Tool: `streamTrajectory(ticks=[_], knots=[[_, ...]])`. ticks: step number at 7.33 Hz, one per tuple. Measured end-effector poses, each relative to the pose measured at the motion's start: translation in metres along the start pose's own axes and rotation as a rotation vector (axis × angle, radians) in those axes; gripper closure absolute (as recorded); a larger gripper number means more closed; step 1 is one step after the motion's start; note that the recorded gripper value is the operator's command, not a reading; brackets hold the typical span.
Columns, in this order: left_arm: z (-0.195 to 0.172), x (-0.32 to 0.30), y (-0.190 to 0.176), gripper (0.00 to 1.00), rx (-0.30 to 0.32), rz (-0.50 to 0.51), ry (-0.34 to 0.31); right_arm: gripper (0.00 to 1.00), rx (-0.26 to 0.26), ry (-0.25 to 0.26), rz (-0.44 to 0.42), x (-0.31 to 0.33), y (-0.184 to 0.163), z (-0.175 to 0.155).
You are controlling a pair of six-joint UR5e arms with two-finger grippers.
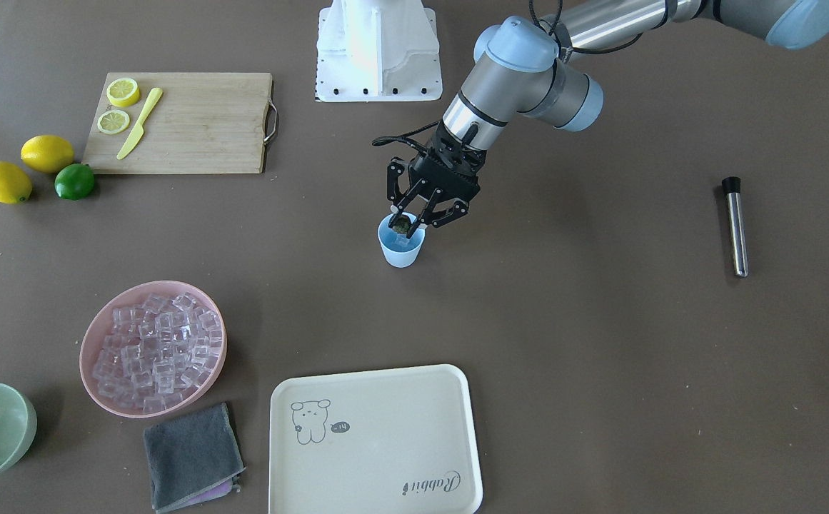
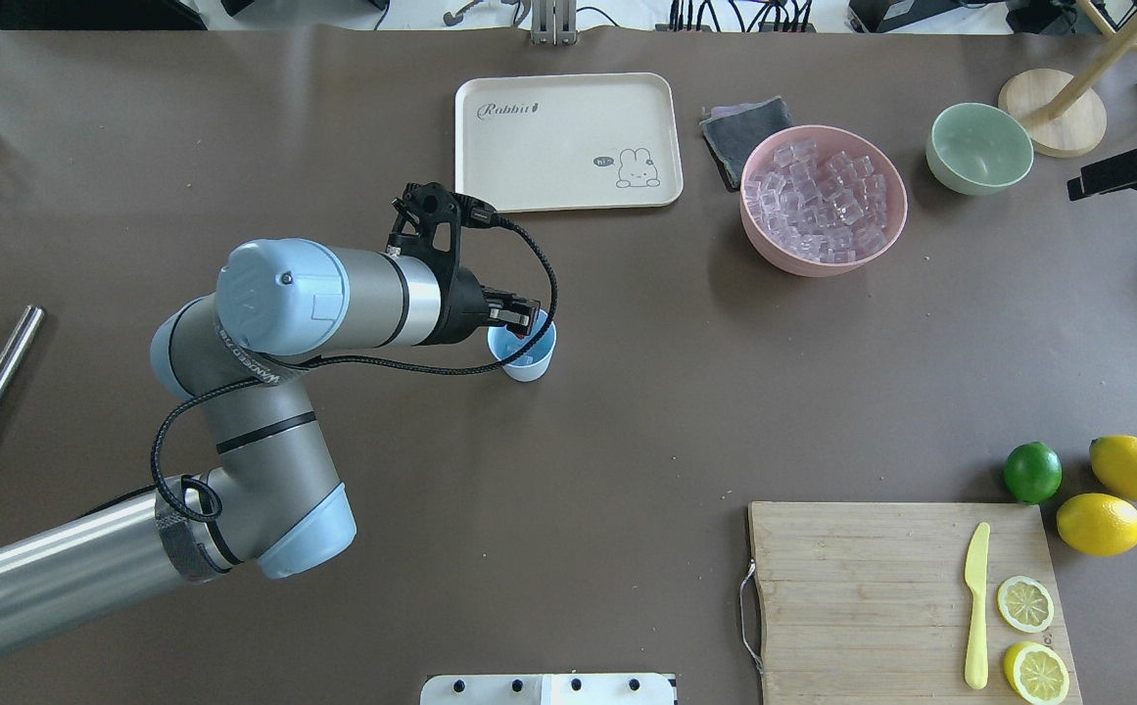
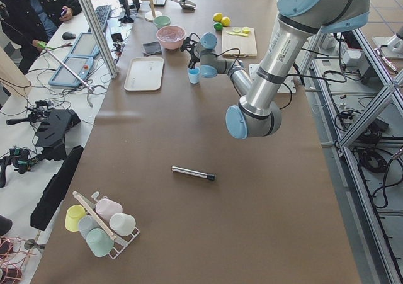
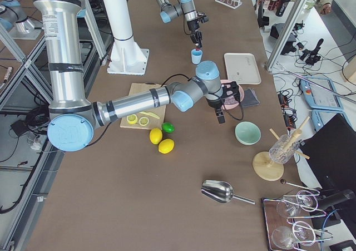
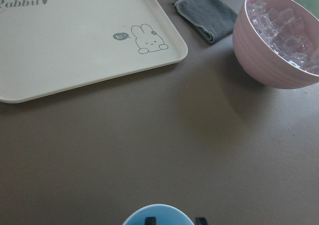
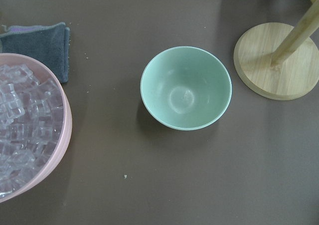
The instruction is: Mash ice and strawberries in cup
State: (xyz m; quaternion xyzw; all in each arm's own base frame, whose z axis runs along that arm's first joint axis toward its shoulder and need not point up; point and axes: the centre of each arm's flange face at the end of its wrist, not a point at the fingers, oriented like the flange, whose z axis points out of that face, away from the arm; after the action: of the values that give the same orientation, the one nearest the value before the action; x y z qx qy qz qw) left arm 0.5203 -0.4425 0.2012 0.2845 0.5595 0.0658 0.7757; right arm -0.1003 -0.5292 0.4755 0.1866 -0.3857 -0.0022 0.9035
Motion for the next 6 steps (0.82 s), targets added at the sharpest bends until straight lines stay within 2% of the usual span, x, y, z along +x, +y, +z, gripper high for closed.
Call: streamTrajectory(ticks=[2,3,5,6], knots=[[-0.011,-0.006,-0.015,0.02,0.024,-0.037,-0.001,0.0,0.0,-0.001,-0.001,-0.001,-0.001,0.0],[-0.026,-0.025,-0.041,0.03,0.04,-0.074,-0.008,0.0,0.0,-0.003,-0.001,-0.002,-0.002,0.0],[-0.076,-0.108,-0.098,0.03,-0.016,-0.101,-0.035,0.0,-0.011,-0.02,-0.001,-0.005,-0.003,0.0],[-0.105,-0.16,-0.111,0.03,-0.055,-0.085,-0.065,0.0,-0.021,-0.031,0.002,-0.006,-0.002,0.001]])
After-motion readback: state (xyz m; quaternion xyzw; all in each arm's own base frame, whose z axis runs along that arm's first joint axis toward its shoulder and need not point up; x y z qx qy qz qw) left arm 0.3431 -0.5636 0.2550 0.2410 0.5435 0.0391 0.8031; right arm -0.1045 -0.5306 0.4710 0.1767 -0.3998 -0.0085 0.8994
